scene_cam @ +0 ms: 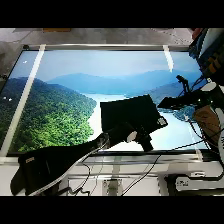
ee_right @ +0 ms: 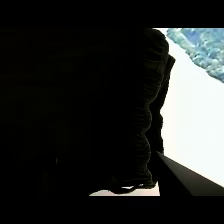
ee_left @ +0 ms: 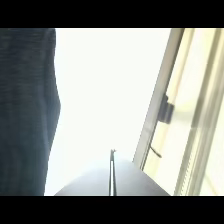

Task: Fold the clothes and pants, and hang the long-sleeved shirts on hangers.

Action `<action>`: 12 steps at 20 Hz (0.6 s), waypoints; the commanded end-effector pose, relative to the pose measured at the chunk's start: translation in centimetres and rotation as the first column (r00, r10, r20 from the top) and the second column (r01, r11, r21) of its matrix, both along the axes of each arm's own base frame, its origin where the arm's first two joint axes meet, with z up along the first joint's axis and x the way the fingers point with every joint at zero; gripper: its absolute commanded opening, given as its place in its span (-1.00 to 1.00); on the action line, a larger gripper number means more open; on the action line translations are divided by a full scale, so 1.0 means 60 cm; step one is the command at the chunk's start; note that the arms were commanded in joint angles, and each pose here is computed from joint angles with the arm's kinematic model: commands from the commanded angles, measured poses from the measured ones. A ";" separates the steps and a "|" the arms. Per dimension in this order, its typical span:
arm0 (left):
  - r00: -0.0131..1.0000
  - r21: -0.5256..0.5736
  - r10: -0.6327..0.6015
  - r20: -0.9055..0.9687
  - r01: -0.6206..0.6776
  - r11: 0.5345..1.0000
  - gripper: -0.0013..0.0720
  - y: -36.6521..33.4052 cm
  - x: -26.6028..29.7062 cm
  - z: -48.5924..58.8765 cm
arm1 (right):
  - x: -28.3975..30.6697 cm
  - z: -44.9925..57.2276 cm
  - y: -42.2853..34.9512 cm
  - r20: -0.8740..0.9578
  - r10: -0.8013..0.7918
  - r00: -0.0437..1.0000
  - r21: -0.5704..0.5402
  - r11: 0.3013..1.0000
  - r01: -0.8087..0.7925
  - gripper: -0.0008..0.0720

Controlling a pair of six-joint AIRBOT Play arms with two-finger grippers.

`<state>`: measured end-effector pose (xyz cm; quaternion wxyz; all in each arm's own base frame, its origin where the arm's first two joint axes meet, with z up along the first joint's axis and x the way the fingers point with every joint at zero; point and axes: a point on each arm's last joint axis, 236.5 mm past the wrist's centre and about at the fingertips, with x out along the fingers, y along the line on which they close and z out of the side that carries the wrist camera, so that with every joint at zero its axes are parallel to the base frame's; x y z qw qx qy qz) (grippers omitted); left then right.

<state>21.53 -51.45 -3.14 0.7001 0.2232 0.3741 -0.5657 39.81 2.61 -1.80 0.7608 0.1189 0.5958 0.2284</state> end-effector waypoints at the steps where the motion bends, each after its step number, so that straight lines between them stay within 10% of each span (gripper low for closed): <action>1: 1.000 0.018 0.026 -0.011 -0.026 1.000 -0.93 0.020 0.024 0.000 | 0.036 -0.037 0.006 0.044 -0.003 0.999 -0.151 0.988 0.009 0.96; 12: 0.989 0.179 0.069 -0.133 -0.045 0.983 -0.93 0.117 0.051 -0.029 | 0.065 -0.111 -0.037 -0.131 -0.172 0.976 -0.174 0.973 0.149 0.91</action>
